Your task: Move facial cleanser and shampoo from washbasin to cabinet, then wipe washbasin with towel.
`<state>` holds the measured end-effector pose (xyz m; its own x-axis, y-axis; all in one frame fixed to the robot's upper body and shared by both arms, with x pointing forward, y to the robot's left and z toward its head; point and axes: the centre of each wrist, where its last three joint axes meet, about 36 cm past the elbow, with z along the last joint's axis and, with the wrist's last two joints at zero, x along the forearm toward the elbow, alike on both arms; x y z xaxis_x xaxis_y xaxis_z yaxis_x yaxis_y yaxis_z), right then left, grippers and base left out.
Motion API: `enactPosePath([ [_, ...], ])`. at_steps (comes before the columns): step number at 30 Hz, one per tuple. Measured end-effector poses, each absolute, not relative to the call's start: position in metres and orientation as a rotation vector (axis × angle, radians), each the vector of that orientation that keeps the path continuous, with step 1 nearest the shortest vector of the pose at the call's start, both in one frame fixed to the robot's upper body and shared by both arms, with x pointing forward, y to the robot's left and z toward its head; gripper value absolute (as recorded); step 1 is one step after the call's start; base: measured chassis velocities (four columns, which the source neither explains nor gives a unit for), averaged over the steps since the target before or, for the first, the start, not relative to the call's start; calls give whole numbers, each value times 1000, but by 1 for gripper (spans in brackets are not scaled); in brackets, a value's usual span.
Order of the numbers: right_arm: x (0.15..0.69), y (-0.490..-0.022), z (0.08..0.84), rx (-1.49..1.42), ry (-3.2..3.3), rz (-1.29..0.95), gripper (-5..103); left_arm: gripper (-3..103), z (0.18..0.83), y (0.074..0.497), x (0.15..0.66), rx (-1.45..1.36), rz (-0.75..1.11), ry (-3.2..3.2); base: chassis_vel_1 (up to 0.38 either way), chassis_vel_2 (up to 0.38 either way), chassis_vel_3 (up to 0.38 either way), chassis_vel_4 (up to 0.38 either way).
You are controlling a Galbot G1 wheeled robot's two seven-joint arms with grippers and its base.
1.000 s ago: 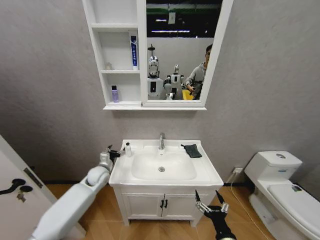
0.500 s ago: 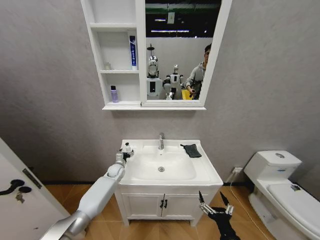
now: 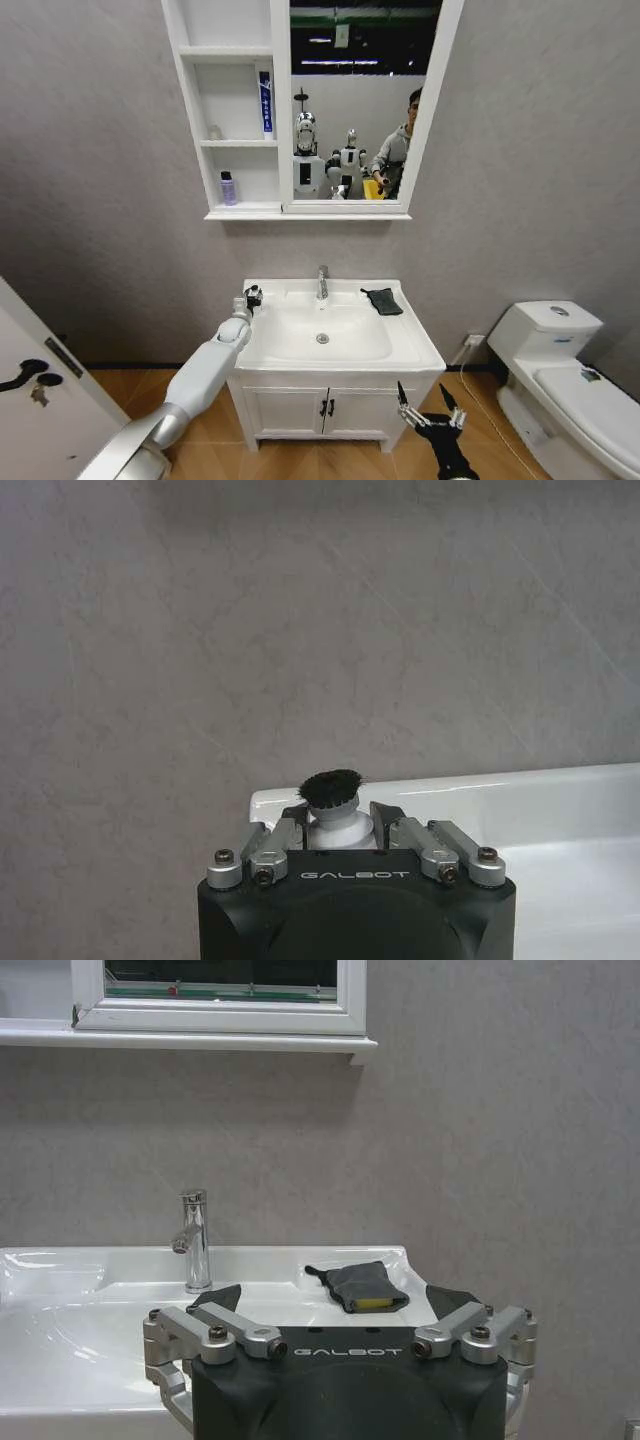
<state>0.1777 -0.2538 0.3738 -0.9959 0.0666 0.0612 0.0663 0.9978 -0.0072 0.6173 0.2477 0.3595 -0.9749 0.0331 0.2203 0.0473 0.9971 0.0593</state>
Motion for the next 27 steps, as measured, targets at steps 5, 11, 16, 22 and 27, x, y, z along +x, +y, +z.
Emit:
enactPosePath([
  [5, 177, -253, 374, -100, -3077, 9, 100, 32, 381, 250, 611, -100, -114, -2960, 0, 0, 0, 0],
  [11, 178, -250, 375, -90, -3082, 2, 100, 32, 499, 236, 589, -286, -119, -3072, 0, 0, 0, 0],
  [16, 178, -247, 374, -85, -3082, -1, 100, 32, 582, 244, 579, -363, -195, -3097, 0, 0, 0, 0],
  [22, 180, -246, 375, -81, -3090, -4, 100, 32, 740, 242, 581, -429, -272, -3088, 0, 0, 0, 0],
  [27, 180, -246, 376, -83, -3098, -9, 100, 32, 808, 225, 610, -419, -320, -3078, 0, 0, 0, 0],
])
